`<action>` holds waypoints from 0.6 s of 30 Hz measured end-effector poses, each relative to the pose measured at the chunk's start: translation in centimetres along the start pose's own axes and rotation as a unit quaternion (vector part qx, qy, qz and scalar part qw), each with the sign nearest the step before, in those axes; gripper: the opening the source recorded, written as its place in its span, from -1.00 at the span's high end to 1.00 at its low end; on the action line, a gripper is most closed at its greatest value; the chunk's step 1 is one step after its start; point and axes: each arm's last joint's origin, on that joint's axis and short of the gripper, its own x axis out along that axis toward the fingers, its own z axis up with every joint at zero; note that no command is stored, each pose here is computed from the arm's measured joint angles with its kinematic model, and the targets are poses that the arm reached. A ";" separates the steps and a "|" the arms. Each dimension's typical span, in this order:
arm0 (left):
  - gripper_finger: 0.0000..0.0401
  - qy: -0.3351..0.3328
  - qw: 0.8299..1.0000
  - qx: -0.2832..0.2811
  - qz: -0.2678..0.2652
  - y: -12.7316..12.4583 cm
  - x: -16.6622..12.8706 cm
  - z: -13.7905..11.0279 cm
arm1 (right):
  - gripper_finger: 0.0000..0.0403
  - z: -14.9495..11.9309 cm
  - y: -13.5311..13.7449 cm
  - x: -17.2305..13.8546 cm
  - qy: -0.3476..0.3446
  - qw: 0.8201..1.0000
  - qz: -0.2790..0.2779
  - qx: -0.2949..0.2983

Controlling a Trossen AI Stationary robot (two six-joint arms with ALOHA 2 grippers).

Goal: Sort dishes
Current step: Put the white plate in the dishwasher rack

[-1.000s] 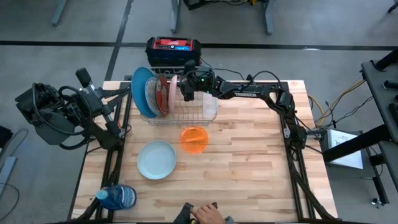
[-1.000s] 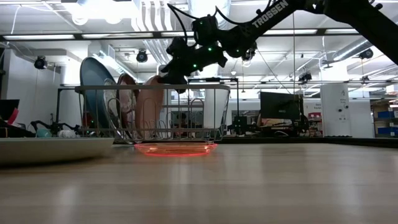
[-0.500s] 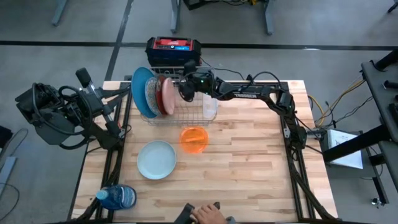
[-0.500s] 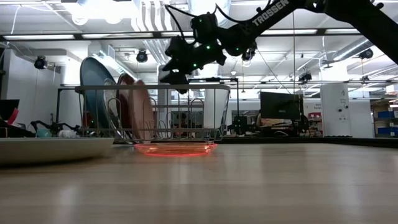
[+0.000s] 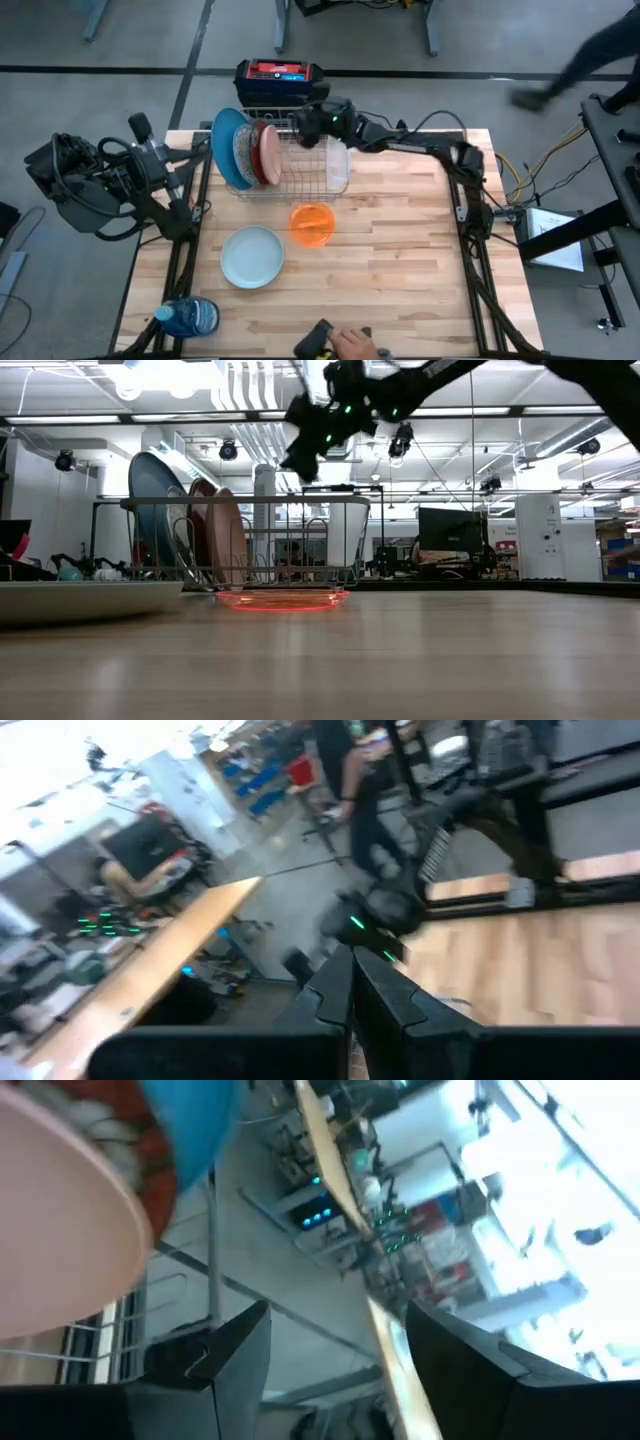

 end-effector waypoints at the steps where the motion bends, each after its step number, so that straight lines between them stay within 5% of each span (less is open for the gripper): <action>1: 1.00 0.002 1.000 -0.003 -0.011 -0.1 0.0 0.0 | -0.09 0.0 -0.9 -0.5 0.004 1.000 0.001 0.014; 6: 1.00 0.019 0.997 -0.033 -0.070 -0.9 0.1 -0.2 | 0.00 0.5 -4.5 -4.1 0.037 0.992 0.049 0.107; 10: 1.00 0.049 0.992 -0.036 -0.109 -2.9 0.6 -0.9 | 0.10 0.7 -6.9 -7.9 0.023 0.956 0.162 0.245; 14: 1.00 0.078 0.992 0.000 -0.104 -5.7 1.4 -2.2 | 0.23 0.6 -6.5 -10.8 0.016 0.907 0.275 0.318; 18: 1.00 0.124 0.985 0.017 -0.122 -8.7 2.2 -4.2 | 0.38 1.1 -4.5 -13.8 0.010 0.889 0.311 0.335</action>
